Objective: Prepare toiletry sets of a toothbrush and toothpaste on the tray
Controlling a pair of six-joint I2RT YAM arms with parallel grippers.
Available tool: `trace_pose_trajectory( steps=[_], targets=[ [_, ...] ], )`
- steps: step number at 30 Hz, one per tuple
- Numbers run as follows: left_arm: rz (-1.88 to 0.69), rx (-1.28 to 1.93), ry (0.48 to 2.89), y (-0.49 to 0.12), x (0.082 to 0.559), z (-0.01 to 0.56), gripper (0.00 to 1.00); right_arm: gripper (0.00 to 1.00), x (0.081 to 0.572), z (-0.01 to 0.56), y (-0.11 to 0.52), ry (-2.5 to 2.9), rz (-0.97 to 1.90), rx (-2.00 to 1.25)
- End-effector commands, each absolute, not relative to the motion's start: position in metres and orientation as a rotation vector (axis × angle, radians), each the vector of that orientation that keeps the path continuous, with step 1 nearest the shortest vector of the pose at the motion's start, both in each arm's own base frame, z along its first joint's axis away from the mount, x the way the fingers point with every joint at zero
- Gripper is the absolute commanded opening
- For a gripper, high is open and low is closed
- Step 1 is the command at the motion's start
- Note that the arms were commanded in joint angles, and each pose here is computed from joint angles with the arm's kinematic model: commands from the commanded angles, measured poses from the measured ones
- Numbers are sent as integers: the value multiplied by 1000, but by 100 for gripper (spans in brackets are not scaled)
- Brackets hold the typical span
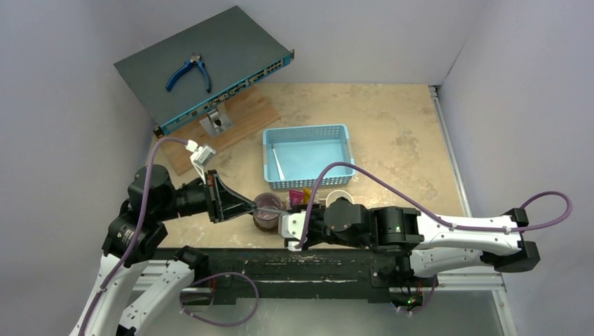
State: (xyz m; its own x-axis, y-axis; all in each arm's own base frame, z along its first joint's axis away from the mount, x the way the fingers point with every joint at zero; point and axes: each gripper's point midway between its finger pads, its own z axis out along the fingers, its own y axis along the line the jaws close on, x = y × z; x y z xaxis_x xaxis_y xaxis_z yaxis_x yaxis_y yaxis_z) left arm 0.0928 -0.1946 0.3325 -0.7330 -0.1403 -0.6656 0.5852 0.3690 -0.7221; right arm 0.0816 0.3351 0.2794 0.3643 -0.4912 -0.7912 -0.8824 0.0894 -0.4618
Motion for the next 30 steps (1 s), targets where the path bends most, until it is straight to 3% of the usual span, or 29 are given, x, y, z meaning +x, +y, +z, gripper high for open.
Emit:
trace_pose_trajectory(
  steps=[1, 10, 19, 30],
  targets=[
    [-1376, 392, 1794, -193, 103, 374, 0, 49, 67, 289, 339, 1255, 568, -1520],
    [-1346, 428, 1813, -193, 103, 367, 0, 58, 83, 335, 309, 1224, 571, -1307],
    [-1257, 450, 1844, -186, 106, 361, 0, 61, 101, 373, 281, 1276, 590, -1050],
    [-1142, 407, 1940, -177, 112, 348, 0, 67, 167, 380, 250, 1541, 370, -625]
  ],
)
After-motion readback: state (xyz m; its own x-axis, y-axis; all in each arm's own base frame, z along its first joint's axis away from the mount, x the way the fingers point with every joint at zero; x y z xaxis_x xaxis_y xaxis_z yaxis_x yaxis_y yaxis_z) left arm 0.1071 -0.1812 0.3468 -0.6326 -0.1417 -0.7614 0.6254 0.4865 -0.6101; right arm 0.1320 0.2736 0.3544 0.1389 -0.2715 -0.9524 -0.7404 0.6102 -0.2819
